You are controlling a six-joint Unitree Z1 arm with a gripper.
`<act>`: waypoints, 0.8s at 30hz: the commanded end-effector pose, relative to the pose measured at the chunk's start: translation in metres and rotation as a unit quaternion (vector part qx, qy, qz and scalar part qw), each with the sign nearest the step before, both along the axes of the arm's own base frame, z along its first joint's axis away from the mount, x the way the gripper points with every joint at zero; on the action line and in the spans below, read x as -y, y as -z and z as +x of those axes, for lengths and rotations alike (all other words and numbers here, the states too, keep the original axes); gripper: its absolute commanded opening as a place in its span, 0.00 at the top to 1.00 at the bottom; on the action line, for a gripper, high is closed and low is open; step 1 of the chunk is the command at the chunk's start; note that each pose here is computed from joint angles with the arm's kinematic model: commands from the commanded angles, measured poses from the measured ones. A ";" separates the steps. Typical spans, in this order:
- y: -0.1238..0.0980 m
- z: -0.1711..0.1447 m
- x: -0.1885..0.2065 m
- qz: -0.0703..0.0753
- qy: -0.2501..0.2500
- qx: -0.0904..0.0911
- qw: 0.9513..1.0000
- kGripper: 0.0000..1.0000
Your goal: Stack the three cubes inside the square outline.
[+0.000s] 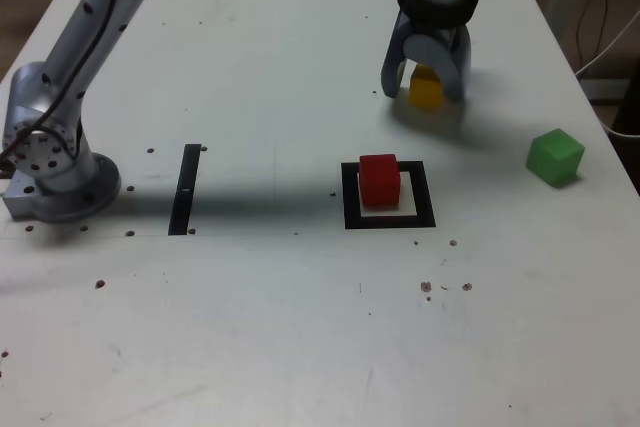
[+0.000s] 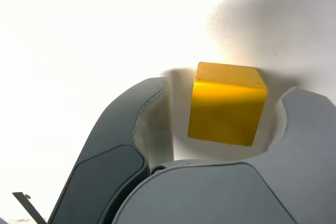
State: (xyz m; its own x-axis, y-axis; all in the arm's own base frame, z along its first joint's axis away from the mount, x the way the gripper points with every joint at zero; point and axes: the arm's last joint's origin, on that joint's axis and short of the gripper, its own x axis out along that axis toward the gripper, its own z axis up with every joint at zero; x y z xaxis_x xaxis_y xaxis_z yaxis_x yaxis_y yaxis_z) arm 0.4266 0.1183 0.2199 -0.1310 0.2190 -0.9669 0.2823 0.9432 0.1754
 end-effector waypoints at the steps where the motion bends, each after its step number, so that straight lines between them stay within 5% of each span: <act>1: -0.001 0.001 0.000 0.002 -0.001 0.001 1.000 0.46; 6: -0.003 0.001 -0.001 0.003 -0.001 0.006 1.000 0.59; 24: -0.010 -0.002 0.001 0.006 0.004 0.013 1.000 0.75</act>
State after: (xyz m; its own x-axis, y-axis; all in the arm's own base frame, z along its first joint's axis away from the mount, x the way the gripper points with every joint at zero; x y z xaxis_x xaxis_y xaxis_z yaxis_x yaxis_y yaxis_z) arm 0.4271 0.1186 0.2229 -0.1196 0.2256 -0.9669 0.2860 0.9404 0.1841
